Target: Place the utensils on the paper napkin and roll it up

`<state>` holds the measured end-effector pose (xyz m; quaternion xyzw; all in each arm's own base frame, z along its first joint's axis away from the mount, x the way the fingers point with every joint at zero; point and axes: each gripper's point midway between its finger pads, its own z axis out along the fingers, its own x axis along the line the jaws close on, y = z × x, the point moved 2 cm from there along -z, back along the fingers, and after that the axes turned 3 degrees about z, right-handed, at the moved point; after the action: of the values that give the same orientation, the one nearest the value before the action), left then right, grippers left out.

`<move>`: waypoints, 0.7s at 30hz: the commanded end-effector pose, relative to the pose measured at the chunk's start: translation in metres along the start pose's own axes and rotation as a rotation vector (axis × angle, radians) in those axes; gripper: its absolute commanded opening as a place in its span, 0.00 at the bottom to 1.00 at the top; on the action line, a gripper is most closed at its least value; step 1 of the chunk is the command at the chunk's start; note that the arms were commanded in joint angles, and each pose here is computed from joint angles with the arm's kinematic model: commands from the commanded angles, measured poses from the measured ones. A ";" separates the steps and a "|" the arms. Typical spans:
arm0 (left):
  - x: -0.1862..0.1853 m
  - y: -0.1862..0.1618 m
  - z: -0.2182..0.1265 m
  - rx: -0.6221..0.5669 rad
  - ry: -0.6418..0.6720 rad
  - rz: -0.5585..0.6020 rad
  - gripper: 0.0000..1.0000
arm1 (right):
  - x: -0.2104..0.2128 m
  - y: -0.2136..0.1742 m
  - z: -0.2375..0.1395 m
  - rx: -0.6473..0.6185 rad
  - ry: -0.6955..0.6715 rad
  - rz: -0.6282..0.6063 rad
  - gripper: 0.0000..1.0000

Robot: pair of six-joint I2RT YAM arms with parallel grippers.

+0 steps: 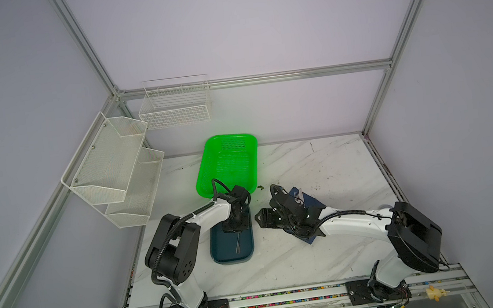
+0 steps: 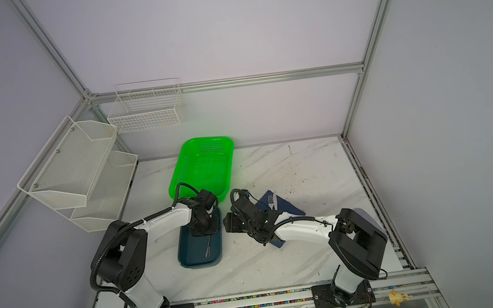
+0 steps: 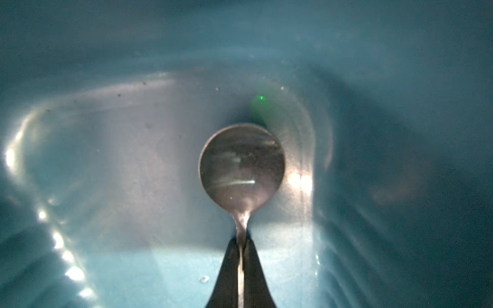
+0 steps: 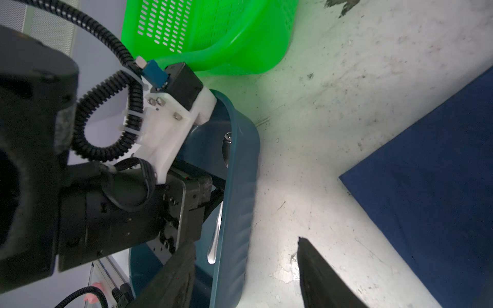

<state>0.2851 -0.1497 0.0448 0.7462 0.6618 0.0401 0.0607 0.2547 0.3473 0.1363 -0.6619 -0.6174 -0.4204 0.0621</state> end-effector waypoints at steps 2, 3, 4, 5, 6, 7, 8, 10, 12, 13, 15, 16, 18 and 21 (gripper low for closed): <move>0.005 -0.011 0.000 -0.037 -0.019 -0.079 0.00 | -0.003 0.012 -0.013 -0.056 -0.008 -0.003 0.64; 0.002 -0.010 -0.005 -0.060 -0.045 -0.082 0.00 | -0.004 0.013 -0.015 -0.064 -0.009 -0.004 0.65; 0.000 -0.008 -0.009 -0.073 -0.061 -0.078 0.00 | -0.005 0.015 -0.016 -0.072 -0.009 -0.003 0.65; 0.000 -0.006 -0.014 -0.088 -0.067 -0.075 0.00 | -0.006 0.017 -0.017 -0.076 -0.011 -0.002 0.65; 0.000 -0.004 -0.020 -0.103 -0.066 -0.070 0.00 | -0.007 0.018 -0.018 -0.082 -0.016 0.002 0.65; 0.001 -0.003 -0.024 -0.117 -0.064 -0.069 0.00 | -0.008 0.021 -0.020 -0.096 -0.022 0.008 0.65; 0.002 -0.001 -0.028 -0.128 -0.055 -0.071 0.00 | -0.010 0.023 -0.022 -0.109 -0.027 0.016 0.65; 0.005 0.002 -0.037 -0.153 -0.045 -0.076 0.00 | -0.011 0.026 -0.026 -0.135 -0.024 0.022 0.65; 0.005 0.004 -0.044 -0.174 -0.048 -0.078 0.00 | -0.011 0.030 -0.030 -0.154 -0.021 0.032 0.65; 0.005 0.004 -0.046 -0.181 -0.051 -0.078 0.00 | -0.011 0.031 -0.032 -0.161 -0.022 0.033 0.66; 0.005 0.005 -0.050 -0.187 -0.054 -0.079 0.00 | -0.012 0.033 -0.035 -0.172 -0.023 0.035 0.66; 0.004 0.006 -0.052 -0.191 -0.060 -0.077 0.00 | -0.013 0.034 -0.036 -0.174 -0.025 0.035 0.66; 0.002 0.006 -0.055 -0.191 -0.071 -0.078 0.00 | -0.015 0.034 -0.036 -0.175 -0.028 0.038 0.66; -0.003 0.002 -0.061 -0.168 -0.111 -0.082 0.00 | -0.017 0.034 -0.037 -0.172 -0.030 0.057 0.67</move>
<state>0.2764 -0.1452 0.0855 0.7192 0.6790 0.0610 0.1342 0.2668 0.3135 0.1649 -0.6749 -0.5767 -0.4602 0.0150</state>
